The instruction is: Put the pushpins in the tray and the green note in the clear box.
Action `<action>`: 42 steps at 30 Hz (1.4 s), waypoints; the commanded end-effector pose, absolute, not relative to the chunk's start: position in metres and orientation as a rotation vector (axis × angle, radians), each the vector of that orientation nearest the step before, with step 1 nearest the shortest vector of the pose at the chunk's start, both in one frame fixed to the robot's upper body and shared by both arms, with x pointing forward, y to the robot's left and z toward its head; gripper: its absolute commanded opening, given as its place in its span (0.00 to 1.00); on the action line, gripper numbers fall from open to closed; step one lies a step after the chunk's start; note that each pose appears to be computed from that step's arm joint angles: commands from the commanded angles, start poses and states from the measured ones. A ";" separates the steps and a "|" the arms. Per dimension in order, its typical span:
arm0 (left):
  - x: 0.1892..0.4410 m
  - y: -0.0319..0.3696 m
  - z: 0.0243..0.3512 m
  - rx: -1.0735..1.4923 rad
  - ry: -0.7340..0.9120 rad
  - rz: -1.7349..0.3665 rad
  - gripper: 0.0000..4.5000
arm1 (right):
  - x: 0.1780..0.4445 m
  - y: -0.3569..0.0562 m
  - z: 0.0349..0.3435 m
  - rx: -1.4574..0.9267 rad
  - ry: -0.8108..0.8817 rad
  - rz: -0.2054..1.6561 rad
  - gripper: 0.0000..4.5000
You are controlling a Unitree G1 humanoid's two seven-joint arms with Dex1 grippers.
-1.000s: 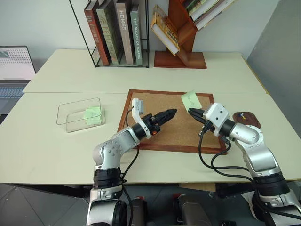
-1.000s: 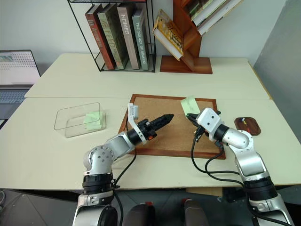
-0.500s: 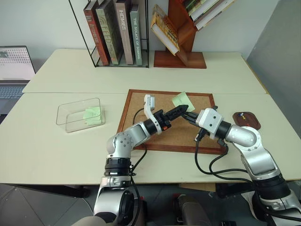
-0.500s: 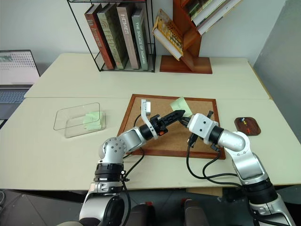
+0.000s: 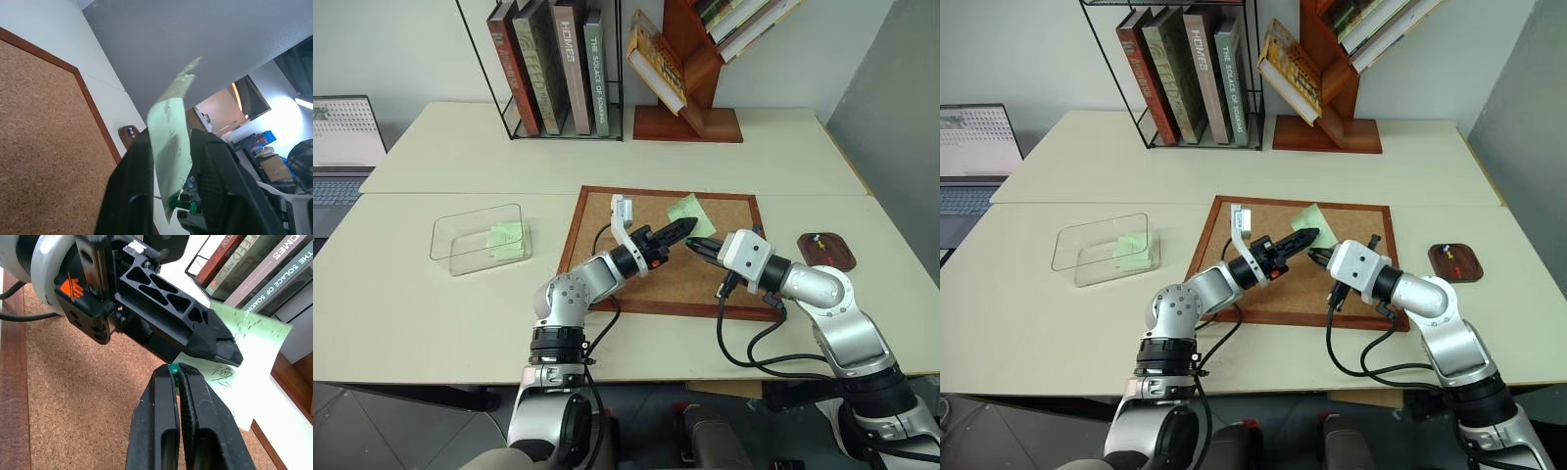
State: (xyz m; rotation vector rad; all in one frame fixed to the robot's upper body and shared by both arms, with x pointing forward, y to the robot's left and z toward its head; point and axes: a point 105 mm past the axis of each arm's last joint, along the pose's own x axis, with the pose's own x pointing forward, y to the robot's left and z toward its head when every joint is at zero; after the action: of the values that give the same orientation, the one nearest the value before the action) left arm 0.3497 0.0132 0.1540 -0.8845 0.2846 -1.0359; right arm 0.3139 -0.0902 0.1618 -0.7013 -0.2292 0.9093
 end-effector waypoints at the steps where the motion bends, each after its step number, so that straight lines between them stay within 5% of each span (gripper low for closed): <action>1: 0.345 0.009 0.166 -0.879 0.256 -1.095 0.05 | 0.310 -0.084 0.179 -0.734 -0.303 0.923 0.00; 25: 0.360 0.019 0.150 -0.815 0.252 -0.982 0.01 | 0.291 -0.099 0.204 -0.690 -0.434 0.866 0.00; 33: 0.355 0.019 0.156 -0.689 0.203 -0.995 0.01 | 0.323 -0.189 0.195 -0.421 -0.214 0.451 0.00; 42: 0.342 0.027 0.166 -0.498 0.121 -1.006 0.01 | 0.346 -0.299 0.137 -0.296 0.178 0.016 0.00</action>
State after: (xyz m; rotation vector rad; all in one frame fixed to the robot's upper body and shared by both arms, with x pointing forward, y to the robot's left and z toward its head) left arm 0.3472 0.0300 0.1493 -0.5354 0.1988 -0.9701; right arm 0.3432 -0.2795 0.1267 -0.3028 0.1782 0.1096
